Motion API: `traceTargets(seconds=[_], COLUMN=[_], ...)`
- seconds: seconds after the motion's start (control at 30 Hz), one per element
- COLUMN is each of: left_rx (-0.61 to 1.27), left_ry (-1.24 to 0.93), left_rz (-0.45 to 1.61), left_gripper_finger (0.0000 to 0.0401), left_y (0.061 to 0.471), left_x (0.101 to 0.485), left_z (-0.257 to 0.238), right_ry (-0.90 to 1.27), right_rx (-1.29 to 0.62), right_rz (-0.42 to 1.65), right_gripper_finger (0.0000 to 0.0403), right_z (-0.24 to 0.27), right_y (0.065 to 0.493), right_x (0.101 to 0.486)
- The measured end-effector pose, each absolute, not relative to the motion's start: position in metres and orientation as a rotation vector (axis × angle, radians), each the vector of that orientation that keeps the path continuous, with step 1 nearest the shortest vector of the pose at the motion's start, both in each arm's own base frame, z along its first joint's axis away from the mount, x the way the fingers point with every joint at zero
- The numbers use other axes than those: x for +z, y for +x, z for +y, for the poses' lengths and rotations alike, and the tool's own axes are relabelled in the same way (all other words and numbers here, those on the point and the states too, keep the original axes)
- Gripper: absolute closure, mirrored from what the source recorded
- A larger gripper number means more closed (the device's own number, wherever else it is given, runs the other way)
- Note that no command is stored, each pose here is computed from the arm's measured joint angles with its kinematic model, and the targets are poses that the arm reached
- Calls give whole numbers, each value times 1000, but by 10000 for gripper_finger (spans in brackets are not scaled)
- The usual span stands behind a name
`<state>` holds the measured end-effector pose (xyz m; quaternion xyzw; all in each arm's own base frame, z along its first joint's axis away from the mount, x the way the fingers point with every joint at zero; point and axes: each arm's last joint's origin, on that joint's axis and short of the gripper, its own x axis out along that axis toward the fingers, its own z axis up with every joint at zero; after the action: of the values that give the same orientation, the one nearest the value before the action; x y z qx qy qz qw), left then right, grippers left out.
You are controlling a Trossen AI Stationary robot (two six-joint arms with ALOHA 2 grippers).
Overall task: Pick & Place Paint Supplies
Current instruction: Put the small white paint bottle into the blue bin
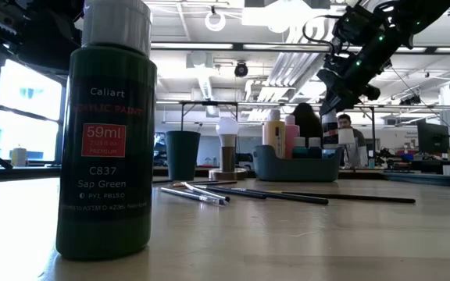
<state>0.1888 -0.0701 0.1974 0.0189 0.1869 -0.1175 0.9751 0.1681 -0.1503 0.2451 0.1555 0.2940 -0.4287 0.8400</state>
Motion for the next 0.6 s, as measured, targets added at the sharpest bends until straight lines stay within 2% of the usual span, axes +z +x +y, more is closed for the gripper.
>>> traceTargets(seconds=[0.23,0.6], left_rx=[-235,-234], left_ry=[38,38], left_rz=[376,376], left_gripper_finger=[396,396], left_y=[189,189], left_x=[197,197], left_z=[-70,-70], right_ry=[337,356], right_rx=[-897,-885], right_rz=[619,687], right_gripper_finger=[287,290], right_z=[-154,-169], right_y=[171,190], right_x=[242,214])
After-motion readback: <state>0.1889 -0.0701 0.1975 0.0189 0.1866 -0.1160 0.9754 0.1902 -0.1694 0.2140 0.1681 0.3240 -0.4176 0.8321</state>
